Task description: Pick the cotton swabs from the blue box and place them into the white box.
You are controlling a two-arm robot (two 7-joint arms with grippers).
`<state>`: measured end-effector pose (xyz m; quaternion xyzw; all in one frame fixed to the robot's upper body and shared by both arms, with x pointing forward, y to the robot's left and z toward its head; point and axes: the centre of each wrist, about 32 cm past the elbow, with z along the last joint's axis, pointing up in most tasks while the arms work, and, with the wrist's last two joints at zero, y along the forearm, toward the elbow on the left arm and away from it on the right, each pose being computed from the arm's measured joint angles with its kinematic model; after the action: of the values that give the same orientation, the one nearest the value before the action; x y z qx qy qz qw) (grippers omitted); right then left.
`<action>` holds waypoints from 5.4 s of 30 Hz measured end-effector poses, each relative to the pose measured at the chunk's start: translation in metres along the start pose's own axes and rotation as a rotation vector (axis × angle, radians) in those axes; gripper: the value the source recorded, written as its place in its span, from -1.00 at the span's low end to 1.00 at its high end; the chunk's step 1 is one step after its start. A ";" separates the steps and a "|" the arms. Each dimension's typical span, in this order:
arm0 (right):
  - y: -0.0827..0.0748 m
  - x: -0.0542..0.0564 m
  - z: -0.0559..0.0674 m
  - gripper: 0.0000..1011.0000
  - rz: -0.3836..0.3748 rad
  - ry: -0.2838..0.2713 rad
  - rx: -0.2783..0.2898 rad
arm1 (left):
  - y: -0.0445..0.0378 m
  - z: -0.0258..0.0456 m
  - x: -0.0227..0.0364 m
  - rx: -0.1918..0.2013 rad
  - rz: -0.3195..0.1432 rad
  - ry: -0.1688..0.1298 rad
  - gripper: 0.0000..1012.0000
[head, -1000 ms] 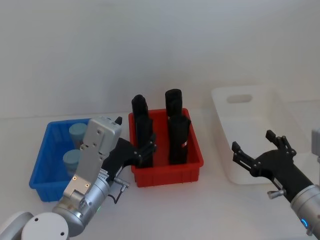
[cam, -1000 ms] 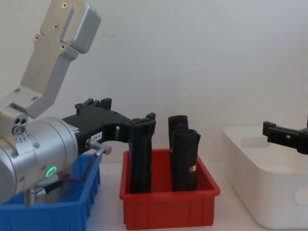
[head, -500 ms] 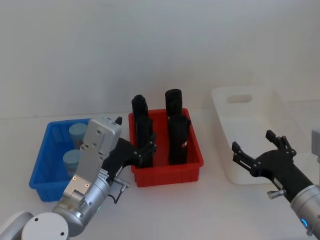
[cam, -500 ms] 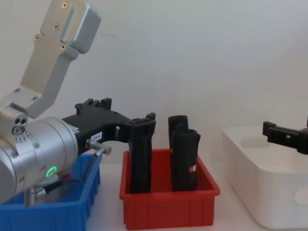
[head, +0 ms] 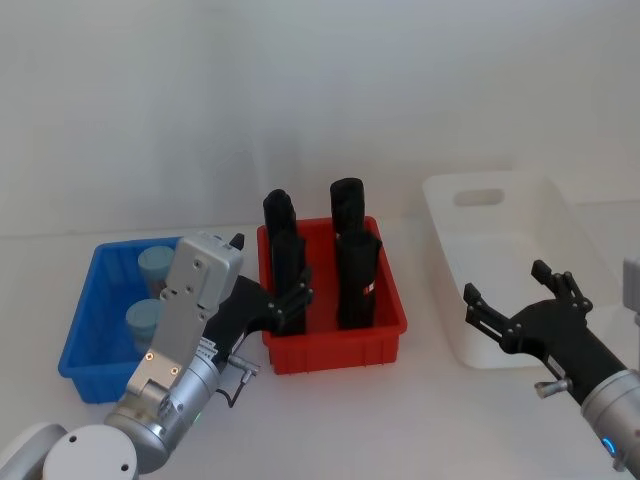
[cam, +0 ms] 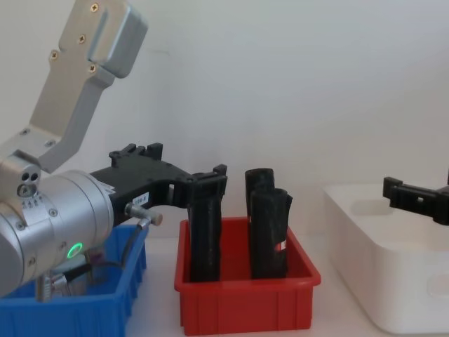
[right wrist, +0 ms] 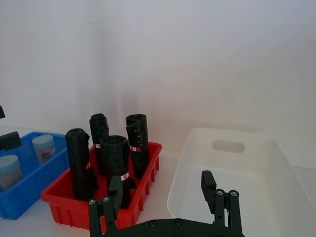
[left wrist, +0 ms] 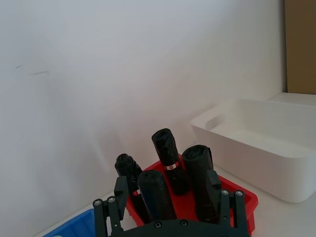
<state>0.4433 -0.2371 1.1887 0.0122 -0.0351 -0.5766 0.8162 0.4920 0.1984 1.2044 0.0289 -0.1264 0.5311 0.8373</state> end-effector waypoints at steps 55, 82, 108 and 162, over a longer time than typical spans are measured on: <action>0.000 0.000 0.000 0.98 0.000 0.000 0.000 | -0.0013 -0.0348 0.0632 0.197 0.144 0.113 0.98; 0.000 0.000 0.000 0.98 0.000 0.000 0.000 | -0.0027 -0.0641 0.1084 0.357 0.201 0.155 0.98; 0.000 0.000 0.000 0.98 0.000 0.000 0.000 | -0.0097 -0.0754 0.1242 0.371 0.150 0.251 0.57; 0.000 0.000 0.000 0.98 0.000 0.000 0.000 | -0.0043 0.0280 0.1220 0.118 -0.160 0.058 0.30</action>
<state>0.4433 -0.2371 1.1887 0.0122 -0.0351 -0.5766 0.8162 0.5401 0.2990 1.2615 0.0730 -0.0681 0.4695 0.8773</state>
